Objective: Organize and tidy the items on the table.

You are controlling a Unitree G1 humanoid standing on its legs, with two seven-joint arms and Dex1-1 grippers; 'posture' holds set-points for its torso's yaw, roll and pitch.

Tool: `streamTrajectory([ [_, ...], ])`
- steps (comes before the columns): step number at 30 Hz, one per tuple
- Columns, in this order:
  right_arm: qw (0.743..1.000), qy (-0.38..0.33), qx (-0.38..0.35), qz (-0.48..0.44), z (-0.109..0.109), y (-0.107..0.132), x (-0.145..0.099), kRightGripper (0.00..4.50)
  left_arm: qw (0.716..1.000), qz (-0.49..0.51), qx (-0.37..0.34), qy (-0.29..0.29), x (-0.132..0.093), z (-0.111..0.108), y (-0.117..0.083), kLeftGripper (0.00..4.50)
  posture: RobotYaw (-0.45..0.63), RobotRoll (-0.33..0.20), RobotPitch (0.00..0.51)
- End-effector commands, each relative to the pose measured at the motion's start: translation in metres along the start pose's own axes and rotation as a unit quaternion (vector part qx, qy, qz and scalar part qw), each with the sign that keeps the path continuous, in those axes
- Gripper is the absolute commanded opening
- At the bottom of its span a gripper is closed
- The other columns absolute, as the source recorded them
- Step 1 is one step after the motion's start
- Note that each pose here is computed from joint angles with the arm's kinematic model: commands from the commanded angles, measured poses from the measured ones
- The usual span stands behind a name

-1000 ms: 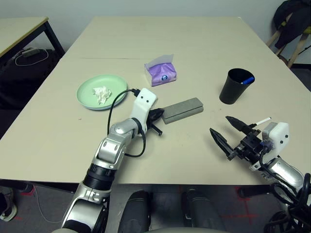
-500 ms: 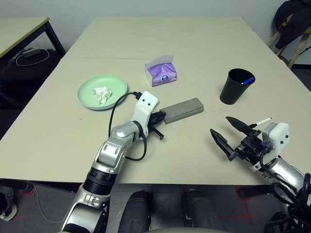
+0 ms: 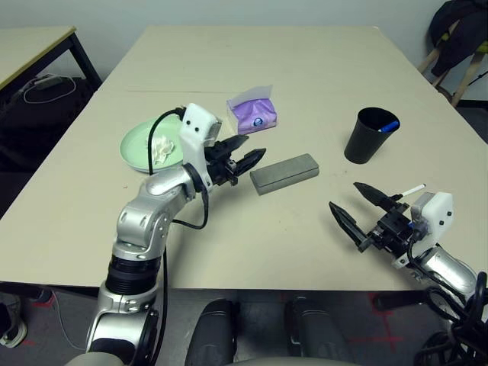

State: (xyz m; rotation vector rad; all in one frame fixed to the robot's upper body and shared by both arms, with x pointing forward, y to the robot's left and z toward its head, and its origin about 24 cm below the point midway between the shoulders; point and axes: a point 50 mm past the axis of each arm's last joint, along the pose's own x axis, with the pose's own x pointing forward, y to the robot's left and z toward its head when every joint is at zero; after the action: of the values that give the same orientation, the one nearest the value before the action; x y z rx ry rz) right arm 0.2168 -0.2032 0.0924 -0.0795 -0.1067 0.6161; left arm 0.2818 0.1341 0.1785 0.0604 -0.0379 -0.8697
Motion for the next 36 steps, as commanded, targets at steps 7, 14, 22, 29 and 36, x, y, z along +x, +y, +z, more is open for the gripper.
streamTrajectory([
  [7,1.000,0.003,-0.010,0.022,-0.002,-0.005,0.006,4.50,0.998,-0.043,0.027,-0.033,-0.017,-0.001,-0.017,4.45,0.00,0.000,0.087],
  [14,0.999,0.006,-0.017,0.029,-0.002,-0.007,0.005,4.50,0.997,-0.061,0.042,-0.011,-0.024,-0.017,-0.026,4.45,0.02,0.000,0.090],
  [22,0.999,0.007,-0.023,0.032,-0.001,-0.009,0.005,4.50,0.995,-0.091,0.045,0.004,-0.028,-0.031,-0.039,4.45,0.02,0.000,0.089],
  [29,0.999,0.008,-0.026,0.038,0.000,-0.009,0.005,4.50,0.995,-0.078,0.057,-0.018,-0.029,-0.029,-0.038,4.45,0.02,0.000,0.092],
  [36,0.999,0.009,-0.027,0.041,-0.001,-0.009,0.005,4.50,0.995,-0.067,0.068,-0.036,-0.027,-0.025,-0.036,4.45,0.02,0.000,0.094],
])
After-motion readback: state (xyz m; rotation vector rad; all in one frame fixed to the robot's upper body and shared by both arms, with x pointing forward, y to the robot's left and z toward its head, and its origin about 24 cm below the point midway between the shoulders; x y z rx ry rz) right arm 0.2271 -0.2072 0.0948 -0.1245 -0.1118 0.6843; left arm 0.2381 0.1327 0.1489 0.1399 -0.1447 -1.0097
